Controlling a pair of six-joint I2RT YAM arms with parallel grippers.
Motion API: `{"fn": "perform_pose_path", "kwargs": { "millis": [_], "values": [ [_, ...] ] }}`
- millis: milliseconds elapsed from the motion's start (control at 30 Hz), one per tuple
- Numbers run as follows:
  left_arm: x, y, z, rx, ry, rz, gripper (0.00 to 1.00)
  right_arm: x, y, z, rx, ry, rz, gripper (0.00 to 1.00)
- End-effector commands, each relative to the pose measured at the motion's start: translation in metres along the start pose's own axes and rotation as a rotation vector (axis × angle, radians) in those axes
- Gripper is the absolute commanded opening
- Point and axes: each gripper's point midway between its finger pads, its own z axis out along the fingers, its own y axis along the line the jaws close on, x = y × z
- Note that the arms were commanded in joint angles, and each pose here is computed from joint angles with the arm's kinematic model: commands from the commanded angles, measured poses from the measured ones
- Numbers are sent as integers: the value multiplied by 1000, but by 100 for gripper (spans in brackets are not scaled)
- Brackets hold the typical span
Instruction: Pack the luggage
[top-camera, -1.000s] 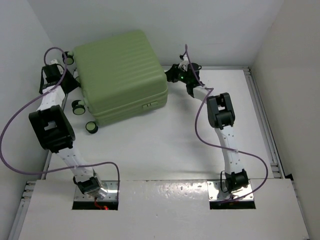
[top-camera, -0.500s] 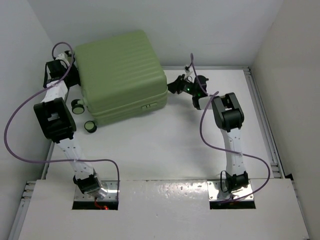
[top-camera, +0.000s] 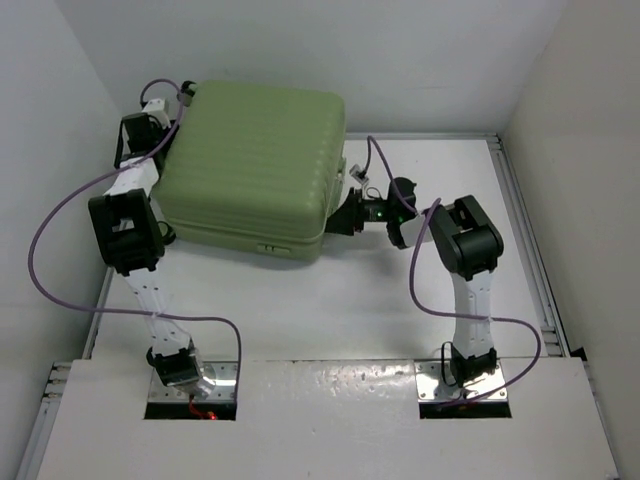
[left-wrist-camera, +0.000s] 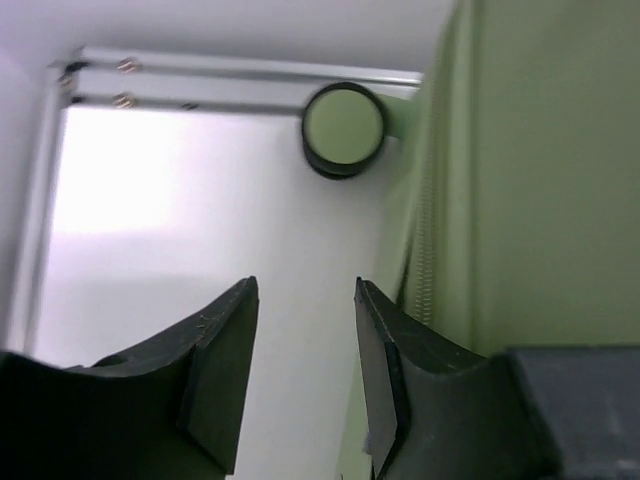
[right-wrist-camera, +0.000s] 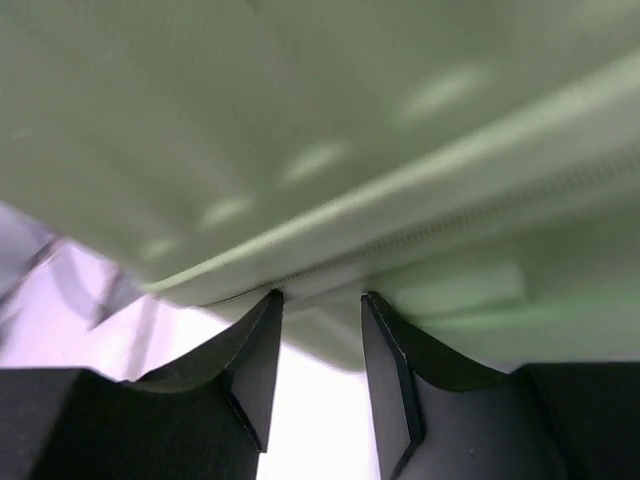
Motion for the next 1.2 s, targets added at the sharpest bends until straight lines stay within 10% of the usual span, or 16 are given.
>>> {"fn": "perform_pose_path", "kwargs": {
  "millis": [0, 167, 367, 667, 933, 1167],
  "values": [
    [89, -275, -46, 687, 303, 51, 49, 0, 124, 44, -352, 85, -251, 40],
    [78, -281, -34, 609, 274, 64, 62, 9, 150, 31, -337, 80, -258, 45],
    [-60, -208, -25, 405, -66, -71, 99, 6, 150, 45, -238, 45, -325, 47],
    [-240, -80, -168, 55, -551, -55, 99, -17, 116, 100, 72, -47, -514, 51],
    [-174, -105, -293, 97, -453, 279, 99, -73, 48, 137, 377, -149, -547, 55],
    [-27, -134, -348, 301, -155, 595, 94, -105, 67, 124, 337, -255, -534, 57]
  ]
}}
